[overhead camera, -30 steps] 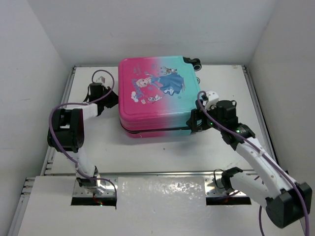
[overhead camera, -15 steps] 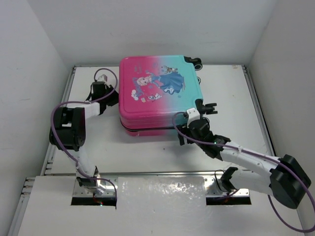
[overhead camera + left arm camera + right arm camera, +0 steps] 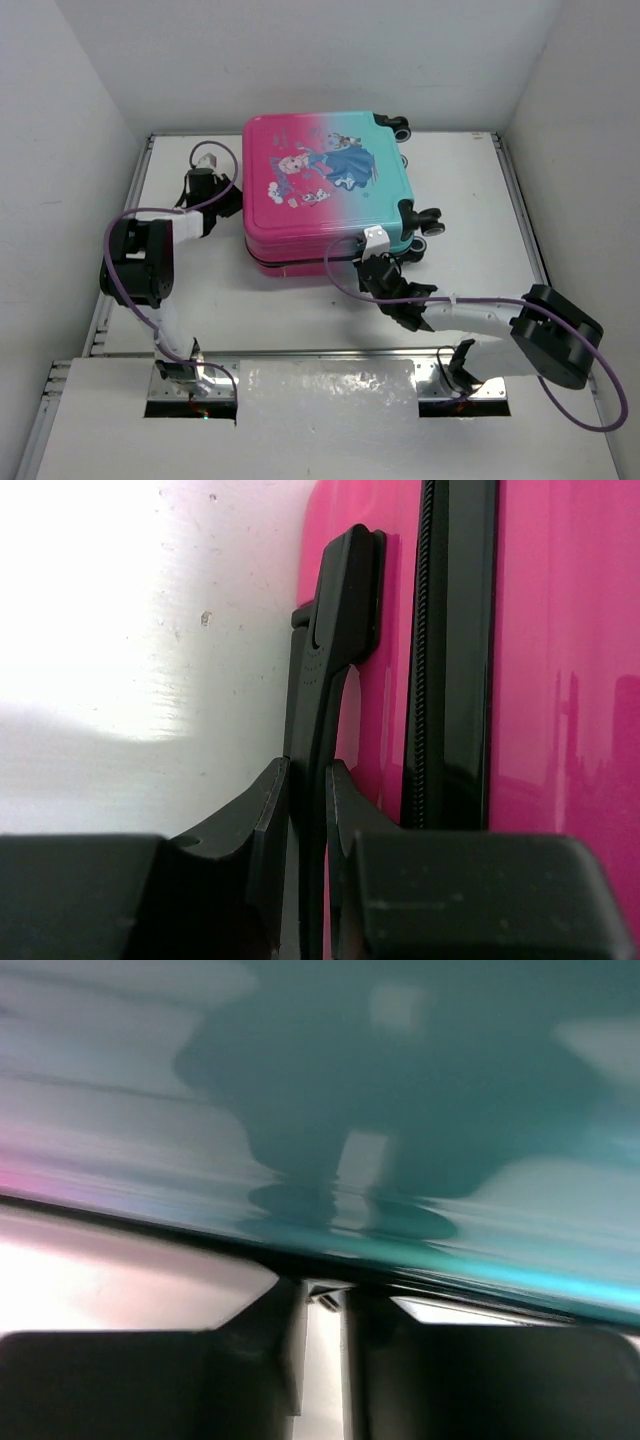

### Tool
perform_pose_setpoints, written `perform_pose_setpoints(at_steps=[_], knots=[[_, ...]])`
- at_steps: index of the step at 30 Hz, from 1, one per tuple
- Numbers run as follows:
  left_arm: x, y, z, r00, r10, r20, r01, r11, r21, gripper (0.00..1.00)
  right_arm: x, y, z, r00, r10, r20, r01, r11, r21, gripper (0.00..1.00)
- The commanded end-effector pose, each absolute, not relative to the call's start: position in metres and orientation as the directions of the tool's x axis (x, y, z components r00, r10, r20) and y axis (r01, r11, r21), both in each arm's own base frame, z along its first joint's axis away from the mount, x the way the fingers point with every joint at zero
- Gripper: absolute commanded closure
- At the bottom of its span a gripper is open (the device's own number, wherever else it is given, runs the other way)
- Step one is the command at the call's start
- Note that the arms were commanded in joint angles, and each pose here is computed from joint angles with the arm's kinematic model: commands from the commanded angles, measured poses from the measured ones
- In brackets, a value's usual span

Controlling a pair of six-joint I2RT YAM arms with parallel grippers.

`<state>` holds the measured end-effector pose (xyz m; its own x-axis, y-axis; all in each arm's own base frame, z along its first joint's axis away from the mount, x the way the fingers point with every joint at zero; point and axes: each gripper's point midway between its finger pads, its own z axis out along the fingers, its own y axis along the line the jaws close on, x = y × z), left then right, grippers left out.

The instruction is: Pack the luggage

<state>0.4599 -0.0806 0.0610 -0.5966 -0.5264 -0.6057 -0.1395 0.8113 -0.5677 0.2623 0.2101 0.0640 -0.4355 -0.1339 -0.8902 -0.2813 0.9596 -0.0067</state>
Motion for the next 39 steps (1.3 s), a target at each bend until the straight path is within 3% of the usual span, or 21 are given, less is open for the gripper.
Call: perform_pose_setpoints(at_steps=[1, 2, 4, 9, 17, 23, 29, 34, 39], knots=[[0.409, -0.119, 0.019, -0.748, -0.482, -0.456, -0.173, 0.805, -0.567, 1.0, 0.293, 0.204, 0.107, -0.269, 0.041, -0.962, -0.124, 0.989, 0.077, 0.88], [0.409, -0.118, 0.019, -0.745, -0.484, -0.458, -0.177, 0.806, -0.565, 1.0, 0.294, 0.198, 0.106, -0.263, 0.031, -0.964, -0.101, 0.993, 0.059, 0.95], [0.41, -0.115, 0.019, -0.739, -0.496, -0.456, -0.194, 0.805, -0.561, 1.0, 0.293, 0.182, 0.105, -0.255, 0.003, -0.967, -0.042, 0.999, 0.014, 1.0], [0.416, -0.106, 0.023, -0.706, -0.537, -0.461, -0.24, 0.794, -0.559, 1.0, 0.285, 0.133, 0.089, -0.263, -0.021, -0.965, 0.027, 0.999, -0.029, 1.0], [0.43, -0.093, 0.026, -0.649, -0.604, -0.463, -0.324, 0.769, -0.551, 1.0, 0.293, 0.077, 0.094, -0.225, 0.042, -0.973, 0.032, 0.999, 0.036, 1.0], [0.448, -0.086, 0.027, -0.623, -0.627, -0.467, -0.365, 0.762, -0.535, 1.0, 0.316, 0.069, 0.1, -0.189, 0.043, -0.981, -0.08, 0.995, 0.059, 1.0], [0.465, -0.08, 0.02, -0.607, -0.648, -0.46, -0.407, 0.751, -0.521, 1.0, 0.341, 0.044, 0.128, -0.043, 0.162, -0.986, -0.114, 0.979, 0.166, 1.0], [0.496, -0.077, 0.019, -0.609, -0.648, -0.458, -0.433, 0.755, -0.493, 1.0, 0.379, 0.034, 0.137, -0.057, 0.359, -0.932, -0.227, 0.904, 0.362, 1.0], [0.527, -0.067, 0.02, -0.587, -0.66, -0.468, -0.454, 0.748, -0.485, 1.0, 0.409, 0.03, 0.135, -0.087, 0.445, -0.891, -0.269, 0.851, 0.451, 1.0]])
